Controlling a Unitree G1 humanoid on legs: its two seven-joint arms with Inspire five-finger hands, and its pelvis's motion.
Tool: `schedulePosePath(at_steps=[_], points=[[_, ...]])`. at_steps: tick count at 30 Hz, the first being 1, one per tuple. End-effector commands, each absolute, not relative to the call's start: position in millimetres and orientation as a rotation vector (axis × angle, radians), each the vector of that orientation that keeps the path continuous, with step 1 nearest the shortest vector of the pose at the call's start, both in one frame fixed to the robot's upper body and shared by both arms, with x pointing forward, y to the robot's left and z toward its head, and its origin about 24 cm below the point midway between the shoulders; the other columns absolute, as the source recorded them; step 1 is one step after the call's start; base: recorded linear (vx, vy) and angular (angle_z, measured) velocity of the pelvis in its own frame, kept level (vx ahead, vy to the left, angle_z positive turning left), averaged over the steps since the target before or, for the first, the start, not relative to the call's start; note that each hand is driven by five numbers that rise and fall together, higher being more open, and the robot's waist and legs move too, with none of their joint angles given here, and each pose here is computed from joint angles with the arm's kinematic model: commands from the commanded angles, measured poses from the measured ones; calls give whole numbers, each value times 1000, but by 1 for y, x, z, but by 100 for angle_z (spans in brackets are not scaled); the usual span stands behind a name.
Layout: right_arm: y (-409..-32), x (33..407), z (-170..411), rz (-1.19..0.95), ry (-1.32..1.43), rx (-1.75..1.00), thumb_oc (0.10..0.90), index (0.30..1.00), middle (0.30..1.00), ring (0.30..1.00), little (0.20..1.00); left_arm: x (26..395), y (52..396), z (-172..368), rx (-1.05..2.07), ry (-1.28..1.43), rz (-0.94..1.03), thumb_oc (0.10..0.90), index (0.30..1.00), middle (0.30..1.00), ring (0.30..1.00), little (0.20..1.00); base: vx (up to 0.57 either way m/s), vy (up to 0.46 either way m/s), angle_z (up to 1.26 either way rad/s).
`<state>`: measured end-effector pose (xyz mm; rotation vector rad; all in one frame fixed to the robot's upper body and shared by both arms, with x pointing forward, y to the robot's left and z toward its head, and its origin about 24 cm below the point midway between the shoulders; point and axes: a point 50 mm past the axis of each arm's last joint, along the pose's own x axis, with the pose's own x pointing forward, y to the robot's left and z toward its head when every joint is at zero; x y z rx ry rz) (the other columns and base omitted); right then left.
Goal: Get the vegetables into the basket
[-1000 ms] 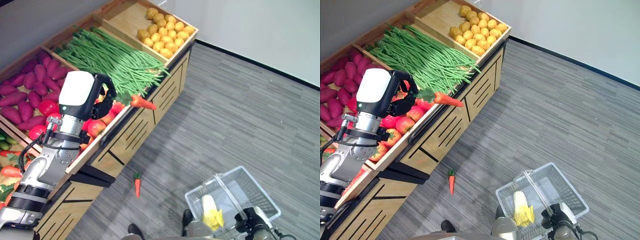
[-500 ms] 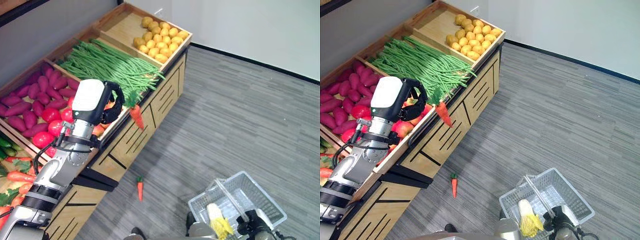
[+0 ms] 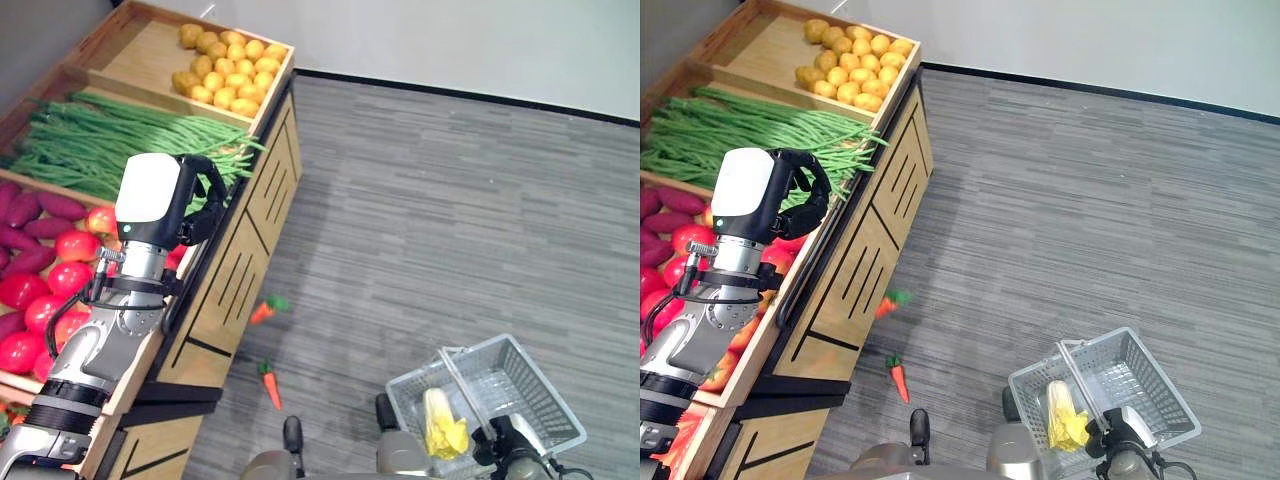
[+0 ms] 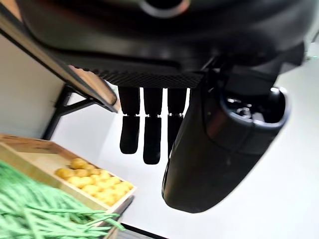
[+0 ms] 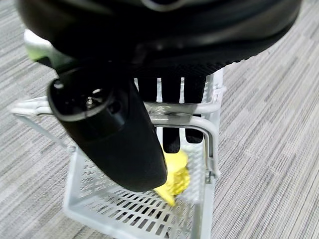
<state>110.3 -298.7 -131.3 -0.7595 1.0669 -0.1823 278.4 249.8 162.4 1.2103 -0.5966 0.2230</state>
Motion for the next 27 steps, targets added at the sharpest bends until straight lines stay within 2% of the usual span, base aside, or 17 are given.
schedulePosePath(at_steps=[1,7,17,18,19,20,27], points=[[-318,120,-119,-228,1033,-837,400,300,300,300,300,272,248,226,1171,-878,372,400,300,300,300,300,-177,160,-86],[-311,122,-122,-213,1024,-831,400,300,300,300,300,267,262,225,1184,-836,419,400,300,300,300,300,-137,21,-74],[-317,109,-122,-229,1055,-834,400,300,300,300,300,264,262,208,1164,-772,399,400,300,300,300,300,20,-85,-16],[-318,109,-122,-232,1048,-836,400,300,300,300,300,264,261,206,1154,-768,397,461,385,385,385,385,19,-47,-1],[-318,109,-122,-232,1049,-837,400,300,300,300,300,264,261,206,1153,-767,397,543,500,500,500,500,14,-37,-1],[-318,110,-121,-234,1043,-834,400,300,300,300,300,265,259,205,1146,-769,392,900,1000,1000,1000,1000,13,-41,-2],[-318,107,-122,-243,1047,-825,400,300,300,300,300,265,248,191,1027,-739,357,900,1000,1000,1000,1000,23,-53,5]])
